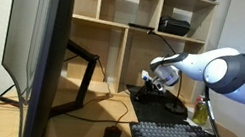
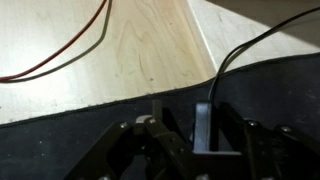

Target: Turn off the desk lamp

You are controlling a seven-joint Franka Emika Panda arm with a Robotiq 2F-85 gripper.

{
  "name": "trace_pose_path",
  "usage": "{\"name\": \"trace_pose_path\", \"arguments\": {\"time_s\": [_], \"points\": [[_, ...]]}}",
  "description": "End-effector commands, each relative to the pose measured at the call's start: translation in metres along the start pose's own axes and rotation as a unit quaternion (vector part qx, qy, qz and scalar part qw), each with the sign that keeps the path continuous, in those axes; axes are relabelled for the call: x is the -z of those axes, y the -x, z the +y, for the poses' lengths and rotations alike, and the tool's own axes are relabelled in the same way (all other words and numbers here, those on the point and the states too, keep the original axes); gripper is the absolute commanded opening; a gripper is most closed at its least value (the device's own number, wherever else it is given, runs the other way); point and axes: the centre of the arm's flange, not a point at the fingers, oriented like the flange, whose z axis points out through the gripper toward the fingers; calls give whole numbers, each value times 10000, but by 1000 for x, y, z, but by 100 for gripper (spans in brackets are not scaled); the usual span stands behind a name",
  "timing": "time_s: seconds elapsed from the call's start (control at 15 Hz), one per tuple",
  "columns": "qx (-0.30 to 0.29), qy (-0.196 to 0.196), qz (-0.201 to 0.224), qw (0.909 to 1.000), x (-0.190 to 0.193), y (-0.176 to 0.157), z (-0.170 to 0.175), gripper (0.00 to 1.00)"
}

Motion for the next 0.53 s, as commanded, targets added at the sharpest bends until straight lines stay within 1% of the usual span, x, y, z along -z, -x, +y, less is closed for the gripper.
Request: {"name": "trace_pose_path", "arguments": {"time_s": [0.0, 0.07, 0.13, 0.27, 0.33, 0.4, 0.47], "points": [[321, 226, 64, 9992, -14, -4, -28, 92], [413, 312, 103, 9986, -14, -4, -28, 98], [471, 424, 126, 9979, -14, -5, -27, 100], [527, 496, 185, 9972, -14, -5, -25, 100], [453, 510, 189, 9975, -15, -5, -23, 100], [392, 394, 86, 9984, -4, -2, 8, 100], [393, 405, 92, 9984, -4, -3, 8, 100]]}}
